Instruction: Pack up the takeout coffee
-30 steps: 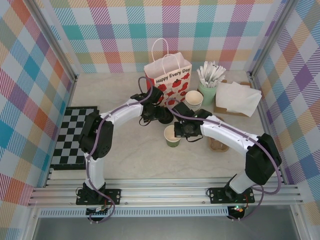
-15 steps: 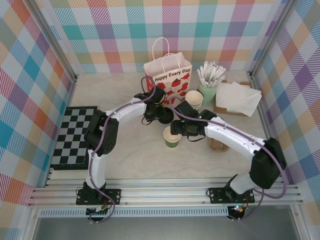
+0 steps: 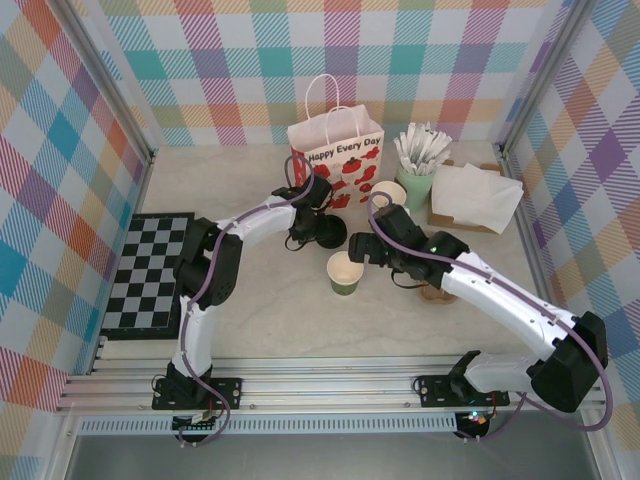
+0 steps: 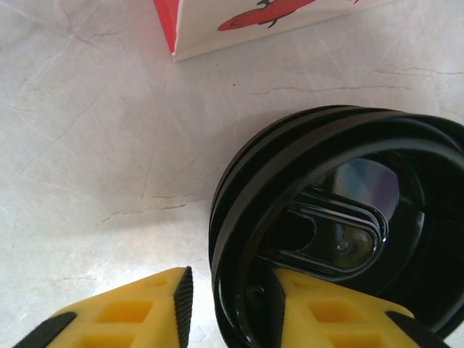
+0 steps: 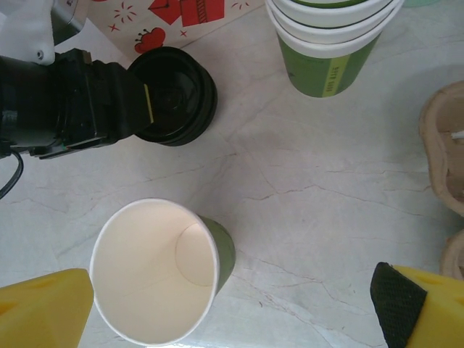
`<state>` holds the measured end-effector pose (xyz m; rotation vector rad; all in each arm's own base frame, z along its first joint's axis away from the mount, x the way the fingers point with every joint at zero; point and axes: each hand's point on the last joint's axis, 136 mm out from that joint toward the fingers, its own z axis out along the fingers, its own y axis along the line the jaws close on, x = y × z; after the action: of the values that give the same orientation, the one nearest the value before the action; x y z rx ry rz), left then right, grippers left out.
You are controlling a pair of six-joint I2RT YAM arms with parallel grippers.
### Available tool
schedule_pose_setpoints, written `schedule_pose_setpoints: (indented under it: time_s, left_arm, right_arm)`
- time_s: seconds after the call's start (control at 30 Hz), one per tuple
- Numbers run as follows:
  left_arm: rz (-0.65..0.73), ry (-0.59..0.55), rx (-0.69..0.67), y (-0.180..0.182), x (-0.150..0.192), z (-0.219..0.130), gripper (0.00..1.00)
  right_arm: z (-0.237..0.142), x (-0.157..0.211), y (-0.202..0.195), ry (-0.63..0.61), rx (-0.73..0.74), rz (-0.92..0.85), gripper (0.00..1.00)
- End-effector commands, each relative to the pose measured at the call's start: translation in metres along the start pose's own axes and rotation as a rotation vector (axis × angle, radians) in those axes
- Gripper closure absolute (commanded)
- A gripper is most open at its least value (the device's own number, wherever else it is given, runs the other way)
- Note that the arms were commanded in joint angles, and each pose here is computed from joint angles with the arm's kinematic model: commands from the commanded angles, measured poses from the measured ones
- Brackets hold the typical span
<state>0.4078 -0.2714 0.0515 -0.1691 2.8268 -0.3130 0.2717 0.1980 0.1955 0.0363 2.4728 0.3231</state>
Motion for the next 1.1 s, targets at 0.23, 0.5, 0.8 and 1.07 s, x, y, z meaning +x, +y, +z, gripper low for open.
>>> schedule_pose_setpoints:
  time_s: [0.23,0.5,0.8,1.07]
  left_arm:
    - [0.049,-0.011,-0.030,-0.005,0.000,-0.012,0.79]
    - [0.064,-0.027,-0.019,-0.009,-0.001,-0.021,0.87]
    - [0.075,-0.055,0.029,-0.020,-0.009,-0.051,1.00]
    - [0.134,-0.133,0.033,-0.018,-0.017,-0.093,1.00]
  right_arm:
    - [-0.004,-0.008,-0.002,-0.049,0.001,0.027,0.00]
    - [-0.001,-0.008,-0.001,-0.044,0.003,0.027,0.00]
    - [0.002,-0.013,0.003,-0.046,-0.123,0.054,0.00]
    - [-0.002,-0.031,0.027,0.005,-0.441,-0.044,0.05]
